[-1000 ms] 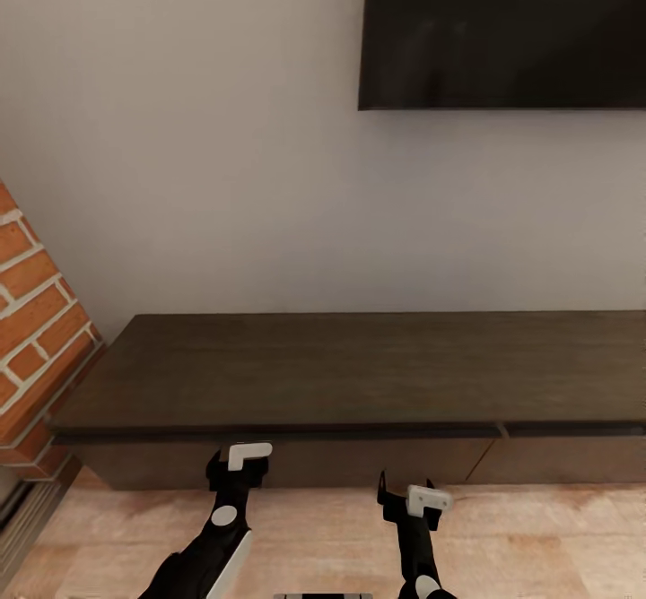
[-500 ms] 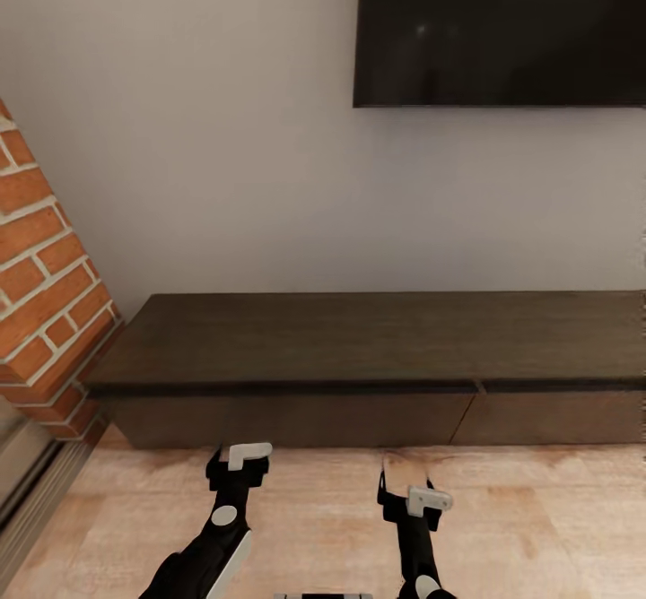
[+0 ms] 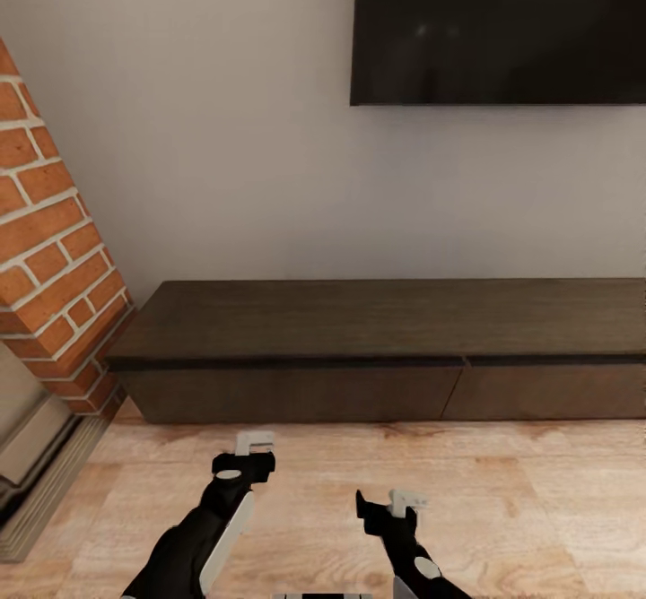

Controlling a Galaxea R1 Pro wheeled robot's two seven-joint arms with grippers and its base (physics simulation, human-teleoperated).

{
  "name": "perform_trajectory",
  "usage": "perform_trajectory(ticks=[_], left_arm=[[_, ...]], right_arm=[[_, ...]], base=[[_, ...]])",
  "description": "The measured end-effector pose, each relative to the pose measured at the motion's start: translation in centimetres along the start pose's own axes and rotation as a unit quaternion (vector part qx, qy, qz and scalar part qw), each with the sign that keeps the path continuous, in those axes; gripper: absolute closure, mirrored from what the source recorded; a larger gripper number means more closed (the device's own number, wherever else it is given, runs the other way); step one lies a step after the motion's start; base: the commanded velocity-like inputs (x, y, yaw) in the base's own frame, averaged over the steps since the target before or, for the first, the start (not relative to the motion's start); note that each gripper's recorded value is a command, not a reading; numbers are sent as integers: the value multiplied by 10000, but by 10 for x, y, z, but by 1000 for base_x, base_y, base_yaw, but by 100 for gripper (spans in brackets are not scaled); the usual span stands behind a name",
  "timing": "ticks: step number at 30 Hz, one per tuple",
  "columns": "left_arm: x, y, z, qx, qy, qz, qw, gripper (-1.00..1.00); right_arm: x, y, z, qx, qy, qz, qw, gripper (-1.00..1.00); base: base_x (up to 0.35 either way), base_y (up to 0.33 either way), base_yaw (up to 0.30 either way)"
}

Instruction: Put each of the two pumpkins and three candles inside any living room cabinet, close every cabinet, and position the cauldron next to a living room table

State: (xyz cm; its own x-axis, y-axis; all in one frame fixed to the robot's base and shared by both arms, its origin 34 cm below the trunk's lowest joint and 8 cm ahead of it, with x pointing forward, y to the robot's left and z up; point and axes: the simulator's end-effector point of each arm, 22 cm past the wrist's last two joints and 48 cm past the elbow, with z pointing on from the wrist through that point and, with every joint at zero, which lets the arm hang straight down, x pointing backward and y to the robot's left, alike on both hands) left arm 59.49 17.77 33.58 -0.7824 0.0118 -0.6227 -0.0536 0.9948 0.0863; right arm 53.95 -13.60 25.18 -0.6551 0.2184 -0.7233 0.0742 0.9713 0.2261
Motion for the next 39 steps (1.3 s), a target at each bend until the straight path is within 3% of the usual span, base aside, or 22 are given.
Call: perform_trajectory(ticks=[4, 8, 12, 16, 22, 26, 39], left_arm=[[21, -4, -2, 264, 611, -419, 9969, -100], [27, 20, 0, 258, 822, -701, 9938, -100], [24, 31, -4, 271, 905, -858, 9918, -100], [54, 42, -4, 148, 1273, -901, 9877, -100], [68, 47, -10, 99, 1532, -992, 9832, -100], [78, 56, -8, -50, 1533, -1266, 9800, -100], [70, 79, -21, -290, 1610, -1598, 9735, -100]], right_arm=[[20, 29, -3, -837, 658, 584, 9926, -100], [27, 33, -10, -1131, 1026, 753, 9854, -100], [21, 37, -15, -1196, 1085, 781, 9838, -100], [13, 39, -19, -1223, 1076, 785, 9835, -100], [0, 43, -25, -1231, 1048, 757, 9839, -100], [-7, 42, -29, -1186, 1052, 788, 9842, -100], [-34, 49, -42, -1164, 995, 804, 9849, -100]], base=[[-7, 0, 0], [-1, 0, 0], [0, 0, 0], [0, 0, 0], [0, 0, 0], [0, 0, 0], [0, 0, 0]])
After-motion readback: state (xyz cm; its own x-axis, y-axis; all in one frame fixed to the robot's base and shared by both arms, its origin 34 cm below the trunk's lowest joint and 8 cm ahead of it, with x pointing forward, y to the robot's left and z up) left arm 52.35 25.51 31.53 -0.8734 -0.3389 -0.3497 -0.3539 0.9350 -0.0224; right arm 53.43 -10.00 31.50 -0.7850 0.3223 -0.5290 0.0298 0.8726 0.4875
